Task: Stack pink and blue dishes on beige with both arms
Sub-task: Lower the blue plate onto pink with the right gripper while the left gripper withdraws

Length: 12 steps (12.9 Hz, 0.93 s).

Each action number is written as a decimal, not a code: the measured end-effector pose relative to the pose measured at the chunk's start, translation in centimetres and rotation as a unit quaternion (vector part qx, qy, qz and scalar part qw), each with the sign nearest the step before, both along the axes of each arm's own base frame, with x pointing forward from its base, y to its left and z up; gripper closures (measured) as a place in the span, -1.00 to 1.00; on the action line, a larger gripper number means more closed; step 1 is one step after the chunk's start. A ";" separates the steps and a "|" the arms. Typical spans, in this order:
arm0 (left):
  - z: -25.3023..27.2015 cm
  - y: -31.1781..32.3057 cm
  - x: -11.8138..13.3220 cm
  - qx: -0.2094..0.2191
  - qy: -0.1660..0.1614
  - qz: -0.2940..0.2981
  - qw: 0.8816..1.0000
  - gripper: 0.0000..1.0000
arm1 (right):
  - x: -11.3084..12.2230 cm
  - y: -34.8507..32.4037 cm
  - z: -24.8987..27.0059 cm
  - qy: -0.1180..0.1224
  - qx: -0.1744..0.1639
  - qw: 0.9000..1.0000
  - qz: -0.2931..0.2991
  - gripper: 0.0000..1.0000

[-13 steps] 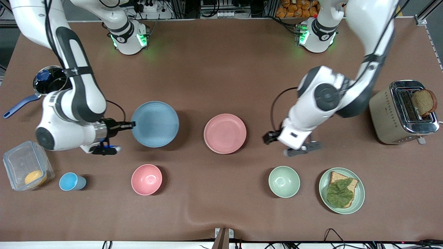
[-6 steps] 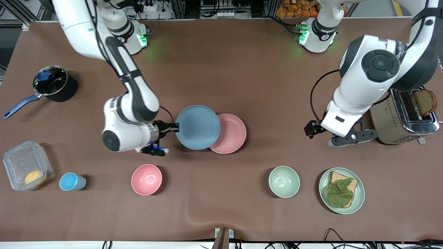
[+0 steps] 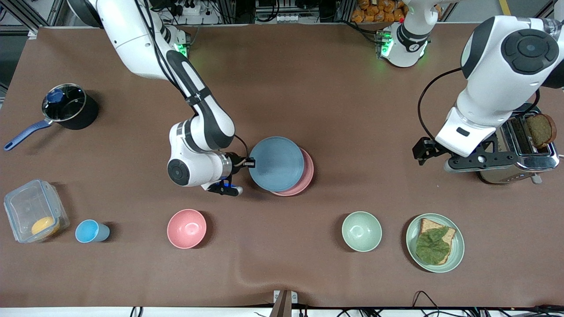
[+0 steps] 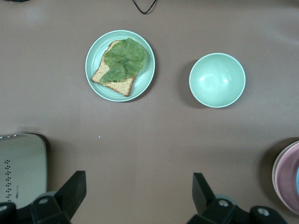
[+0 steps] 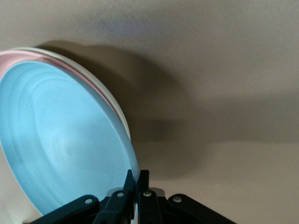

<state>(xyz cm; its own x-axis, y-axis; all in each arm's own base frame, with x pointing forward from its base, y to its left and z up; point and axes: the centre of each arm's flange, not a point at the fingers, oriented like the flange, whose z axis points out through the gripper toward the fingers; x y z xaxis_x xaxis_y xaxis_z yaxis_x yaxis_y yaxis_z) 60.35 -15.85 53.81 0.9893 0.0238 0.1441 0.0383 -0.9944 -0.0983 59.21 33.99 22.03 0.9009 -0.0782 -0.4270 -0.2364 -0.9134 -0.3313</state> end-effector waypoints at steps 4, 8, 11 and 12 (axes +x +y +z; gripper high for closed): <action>2.1 0.3 -0.6 0.006 0.002 -0.003 1.000 -1.00 | 0.0 0.8 -0.6 -0.007 0.008 1.000 -0.012 0.91; 3.9 0.6 -1.0 0.012 0.011 -0.004 1.000 -1.00 | -0.3 2.0 -0.9 -0.014 0.010 1.000 -0.009 0.91; 4.9 0.9 -1.2 0.017 0.021 -0.014 1.000 -1.00 | -0.4 2.7 -1.1 -0.013 0.021 1.000 -0.019 0.55; 4.8 0.9 -1.2 0.017 0.023 -0.016 0.999 -1.00 | -0.3 2.8 -1.1 -0.018 0.021 0.999 -0.021 0.31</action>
